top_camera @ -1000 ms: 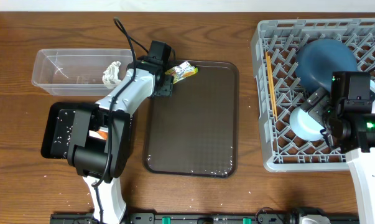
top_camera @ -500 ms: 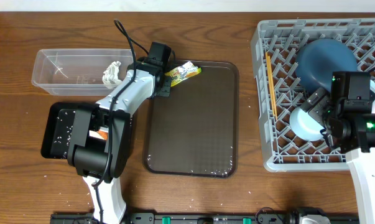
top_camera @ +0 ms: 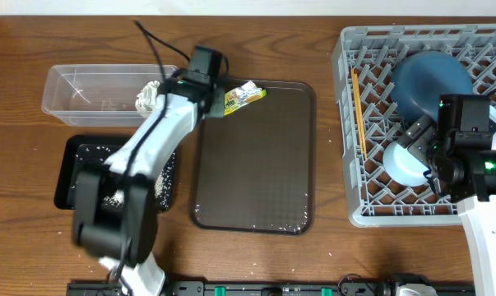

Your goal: Sort waste into correct bins and load items into the dishwasher rack

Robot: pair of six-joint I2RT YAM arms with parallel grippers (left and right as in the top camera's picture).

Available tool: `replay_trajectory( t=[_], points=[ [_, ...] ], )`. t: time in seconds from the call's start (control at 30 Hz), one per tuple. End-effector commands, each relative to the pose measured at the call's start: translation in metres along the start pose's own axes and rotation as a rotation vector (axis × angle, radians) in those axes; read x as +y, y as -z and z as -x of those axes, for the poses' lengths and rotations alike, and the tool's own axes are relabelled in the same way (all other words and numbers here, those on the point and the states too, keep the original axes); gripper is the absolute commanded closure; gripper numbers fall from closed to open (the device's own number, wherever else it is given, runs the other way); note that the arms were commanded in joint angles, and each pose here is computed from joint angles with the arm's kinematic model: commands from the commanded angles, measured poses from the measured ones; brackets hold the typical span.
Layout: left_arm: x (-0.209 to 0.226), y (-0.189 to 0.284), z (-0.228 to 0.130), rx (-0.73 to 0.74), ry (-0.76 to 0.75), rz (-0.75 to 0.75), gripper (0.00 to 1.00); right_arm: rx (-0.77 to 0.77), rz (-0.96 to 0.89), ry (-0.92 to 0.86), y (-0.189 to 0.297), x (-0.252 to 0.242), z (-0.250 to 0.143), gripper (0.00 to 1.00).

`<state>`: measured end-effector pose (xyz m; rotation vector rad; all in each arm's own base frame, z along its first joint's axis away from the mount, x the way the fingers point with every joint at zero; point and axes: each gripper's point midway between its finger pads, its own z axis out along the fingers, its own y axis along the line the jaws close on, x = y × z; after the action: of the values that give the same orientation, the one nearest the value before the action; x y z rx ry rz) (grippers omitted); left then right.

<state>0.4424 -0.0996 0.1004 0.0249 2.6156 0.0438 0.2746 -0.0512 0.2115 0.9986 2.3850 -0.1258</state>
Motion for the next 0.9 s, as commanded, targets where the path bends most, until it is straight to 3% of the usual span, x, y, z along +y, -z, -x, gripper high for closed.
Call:
replay_trajectory(
  t=[0.0, 0.2, 0.37, 0.5, 0.53, 0.57, 0.6, 0.63, 0.77, 0.87],
  points=[
    [0.000, 0.043, 0.032, -0.140, 0.060, -0.026, 0.94, -0.022, 0.003, 0.004, 0.005, 0.000, 0.006, 0.01],
    [0.029, 0.070, 0.058, -0.262, 0.122, 0.048, 0.94, -0.022, 0.003, 0.004, 0.005, 0.000, 0.006, 0.01],
    [0.079, 0.070, 0.060, -0.274, 0.187, 0.208, 0.94, -0.022, 0.003, 0.004, 0.005, 0.000, 0.006, 0.01],
    [0.120, 0.071, 0.059, -0.274, 0.251, 0.292, 0.88, -0.022, 0.003, 0.004, 0.005, 0.000, 0.006, 0.01],
    [0.131, 0.071, 0.059, -0.274, 0.271, 0.305, 0.83, -0.022, 0.003, 0.004, 0.005, 0.000, 0.006, 0.01],
    [0.140, 0.071, 0.058, -0.272, 0.294, 0.314, 0.65, -0.022, 0.003, 0.004, 0.005, 0.000, 0.006, 0.01],
    [0.148, 0.070, 0.056, -0.268, 0.318, 0.321, 0.35, -0.022, 0.003, 0.004, 0.005, 0.000, 0.006, 0.01],
    [0.154, 0.070, 0.055, -0.266, 0.336, 0.322, 0.20, -0.022, 0.003, 0.004, 0.005, 0.000, 0.006, 0.01],
    [0.155, 0.066, 0.048, -0.232, 0.366, 0.272, 0.13, -0.022, 0.003, 0.004, 0.005, 0.000, 0.006, 0.01],
    [0.122, 0.058, 0.045, -0.185, 0.345, 0.093, 0.10, -0.022, 0.003, 0.004, 0.005, 0.000, 0.006, 0.01]
  ],
)
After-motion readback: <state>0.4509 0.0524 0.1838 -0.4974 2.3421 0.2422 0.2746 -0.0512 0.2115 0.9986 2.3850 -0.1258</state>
